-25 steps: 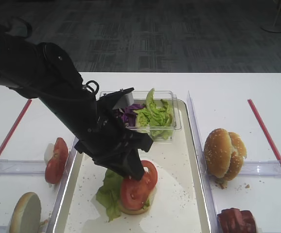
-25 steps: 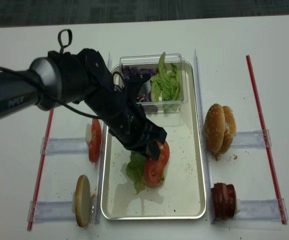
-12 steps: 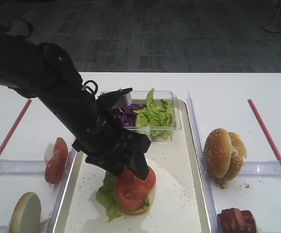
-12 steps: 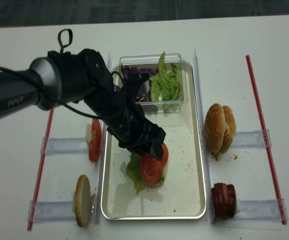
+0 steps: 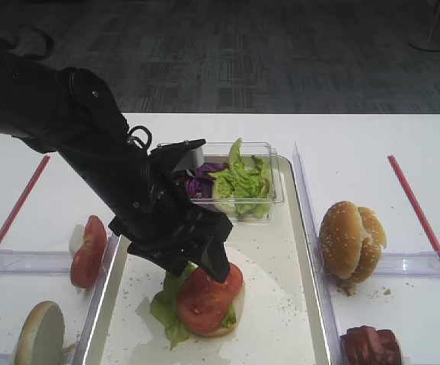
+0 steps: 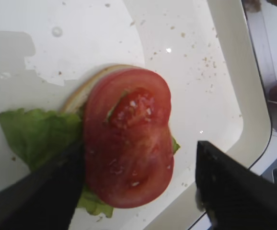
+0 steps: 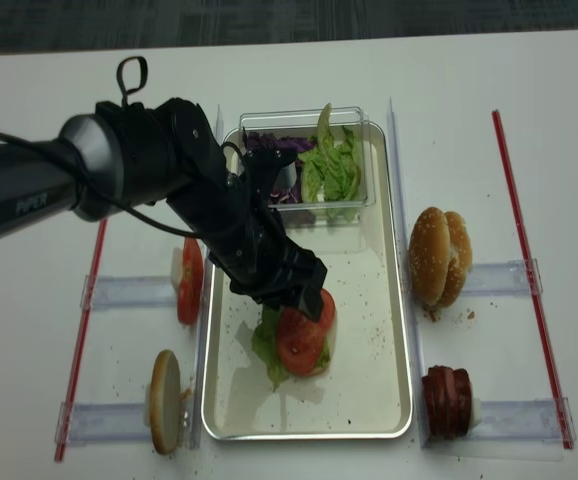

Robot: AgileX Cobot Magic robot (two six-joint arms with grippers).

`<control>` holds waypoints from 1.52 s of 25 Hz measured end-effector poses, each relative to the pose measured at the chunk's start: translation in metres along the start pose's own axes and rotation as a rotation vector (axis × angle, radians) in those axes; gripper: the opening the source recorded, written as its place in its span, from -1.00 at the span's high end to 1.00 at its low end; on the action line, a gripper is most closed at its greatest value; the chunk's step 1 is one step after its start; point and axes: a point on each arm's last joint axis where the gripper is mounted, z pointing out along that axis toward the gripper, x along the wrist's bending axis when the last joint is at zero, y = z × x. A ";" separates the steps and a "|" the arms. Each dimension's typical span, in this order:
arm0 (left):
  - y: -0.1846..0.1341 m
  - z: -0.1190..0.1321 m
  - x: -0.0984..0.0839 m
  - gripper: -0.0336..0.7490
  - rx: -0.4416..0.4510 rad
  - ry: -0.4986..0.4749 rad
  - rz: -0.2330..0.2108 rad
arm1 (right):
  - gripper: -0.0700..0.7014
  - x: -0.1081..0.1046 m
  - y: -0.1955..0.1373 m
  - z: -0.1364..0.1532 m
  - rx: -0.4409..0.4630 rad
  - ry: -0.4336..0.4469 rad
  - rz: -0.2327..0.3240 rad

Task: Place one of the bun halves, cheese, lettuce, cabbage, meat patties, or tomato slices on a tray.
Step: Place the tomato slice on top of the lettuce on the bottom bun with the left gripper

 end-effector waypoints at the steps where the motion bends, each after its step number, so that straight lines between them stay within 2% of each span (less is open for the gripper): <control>1: 0.000 0.000 0.000 -0.27 0.000 0.002 -0.001 | -0.94 0.000 0.000 0.000 0.000 0.000 0.000; 8: 0.000 0.000 0.000 -0.29 -0.003 0.005 -0.008 | -0.94 0.000 0.000 0.000 0.000 0.000 0.000; 14: 0.001 -0.012 -0.005 -0.29 -0.044 0.005 0.009 | -0.94 0.000 0.000 0.000 0.000 0.000 0.000; 17: 0.000 -0.022 -0.011 -0.29 -0.072 0.003 0.020 | -0.94 0.000 0.000 0.000 0.000 0.000 0.000; 26: -0.004 -0.070 -0.037 -0.29 -0.195 -0.024 0.091 | -0.94 0.000 0.000 0.000 0.000 0.000 0.000; 30: -0.008 -0.083 -0.043 -0.29 -0.222 -0.027 0.102 | -0.94 0.000 0.000 0.000 0.000 0.000 0.000; 35: -0.009 -0.084 -0.037 -0.29 -0.203 0.054 0.118 | -0.94 0.000 0.000 0.000 0.000 0.000 0.000; 38: -0.011 -0.085 -0.024 -0.29 -0.172 0.193 0.124 | -0.94 0.000 0.000 0.000 0.000 0.000 0.000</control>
